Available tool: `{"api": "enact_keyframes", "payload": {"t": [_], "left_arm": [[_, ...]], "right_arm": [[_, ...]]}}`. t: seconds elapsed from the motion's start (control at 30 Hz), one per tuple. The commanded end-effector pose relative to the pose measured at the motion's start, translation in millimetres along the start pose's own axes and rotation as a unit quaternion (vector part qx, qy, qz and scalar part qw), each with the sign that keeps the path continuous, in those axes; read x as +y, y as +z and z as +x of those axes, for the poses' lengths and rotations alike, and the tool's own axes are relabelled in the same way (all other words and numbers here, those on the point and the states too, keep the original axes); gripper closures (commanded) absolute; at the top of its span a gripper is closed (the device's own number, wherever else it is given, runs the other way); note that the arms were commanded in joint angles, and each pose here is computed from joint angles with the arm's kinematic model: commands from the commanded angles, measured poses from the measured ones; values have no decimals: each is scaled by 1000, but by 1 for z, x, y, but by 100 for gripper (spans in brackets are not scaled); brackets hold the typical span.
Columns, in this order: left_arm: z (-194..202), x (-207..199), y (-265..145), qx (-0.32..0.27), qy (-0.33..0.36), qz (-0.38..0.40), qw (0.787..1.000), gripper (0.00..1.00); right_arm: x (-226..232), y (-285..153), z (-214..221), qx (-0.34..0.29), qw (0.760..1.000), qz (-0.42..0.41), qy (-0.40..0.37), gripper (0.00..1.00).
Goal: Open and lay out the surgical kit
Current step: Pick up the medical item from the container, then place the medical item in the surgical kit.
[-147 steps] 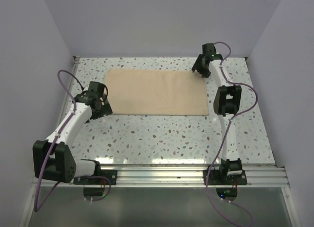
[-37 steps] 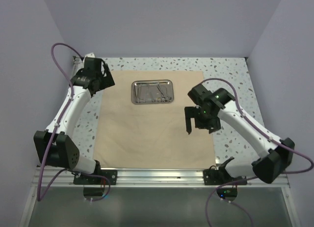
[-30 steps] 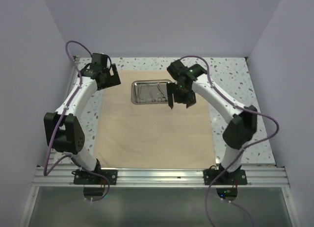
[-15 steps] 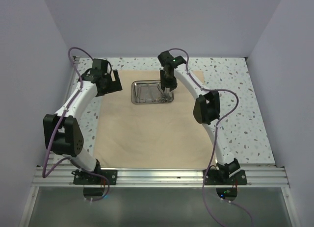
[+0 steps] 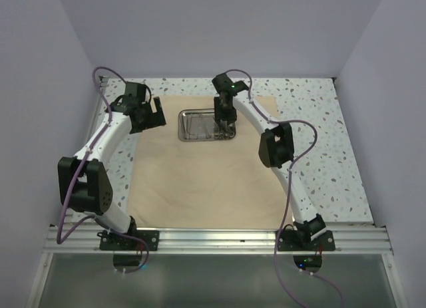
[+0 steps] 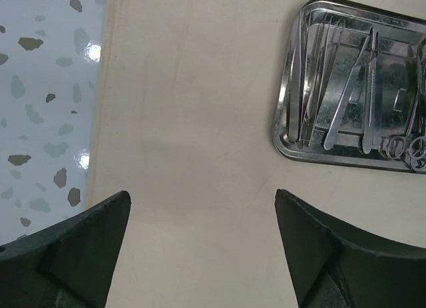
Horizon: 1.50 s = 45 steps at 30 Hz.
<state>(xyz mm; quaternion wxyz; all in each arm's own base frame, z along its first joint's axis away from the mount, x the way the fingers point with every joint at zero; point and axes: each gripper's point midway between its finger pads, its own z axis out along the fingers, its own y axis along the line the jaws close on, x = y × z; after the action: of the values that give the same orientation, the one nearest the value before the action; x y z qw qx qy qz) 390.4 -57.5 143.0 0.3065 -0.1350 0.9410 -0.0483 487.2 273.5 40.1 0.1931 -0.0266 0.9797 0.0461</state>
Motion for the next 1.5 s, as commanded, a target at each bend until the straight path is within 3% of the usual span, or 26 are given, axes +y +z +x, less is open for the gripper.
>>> {"api": "enact_keyframes", "payload": {"t": [0.0, 0.13, 0.23, 0.33, 0.5, 0.73, 0.9, 1.13, 1.3, 1.47], "left_arm": [[-11, -7, -11, -26, 6, 22, 999, 7], [-9, -5, -10, -22, 11, 19, 1000, 7], [-8, -5, -8, -19, 12, 17, 1000, 7], [-6, -5, -8, -17, 12, 18, 1000, 7], [-5, -5, -7, -15, 13, 19, 1000, 7], [-10, -10, -6, -19, 14, 28, 999, 7], [-16, -11, -5, -20, 20, 27, 999, 7], [-22, -19, -1, -19, 21, 36, 999, 7], [-17, -30, 6, -13, 26, 44, 999, 7], [-15, -47, 8, -12, 40, 52, 998, 7]], "right_arm": [[12, 5, -8, -18, 1000, -14, -7, 55], [7, 20, 11, 0, 999, 27, -33, 59], [-5, 29, 27, 22, 997, 61, -46, 73], [-12, 28, 29, 25, 995, 79, -50, 100], [-5, 1, 4, -16, 997, 63, -44, 100], [4, -83, -46, -104, 994, 8, -13, 100], [-5, -104, -39, -100, 995, 13, -7, 100], [-32, -103, 19, -28, 998, 49, -10, 100], [-48, -132, 56, -35, 999, 33, 17, 100], [-74, -140, 127, 14, 998, 41, 46, 100]]}}
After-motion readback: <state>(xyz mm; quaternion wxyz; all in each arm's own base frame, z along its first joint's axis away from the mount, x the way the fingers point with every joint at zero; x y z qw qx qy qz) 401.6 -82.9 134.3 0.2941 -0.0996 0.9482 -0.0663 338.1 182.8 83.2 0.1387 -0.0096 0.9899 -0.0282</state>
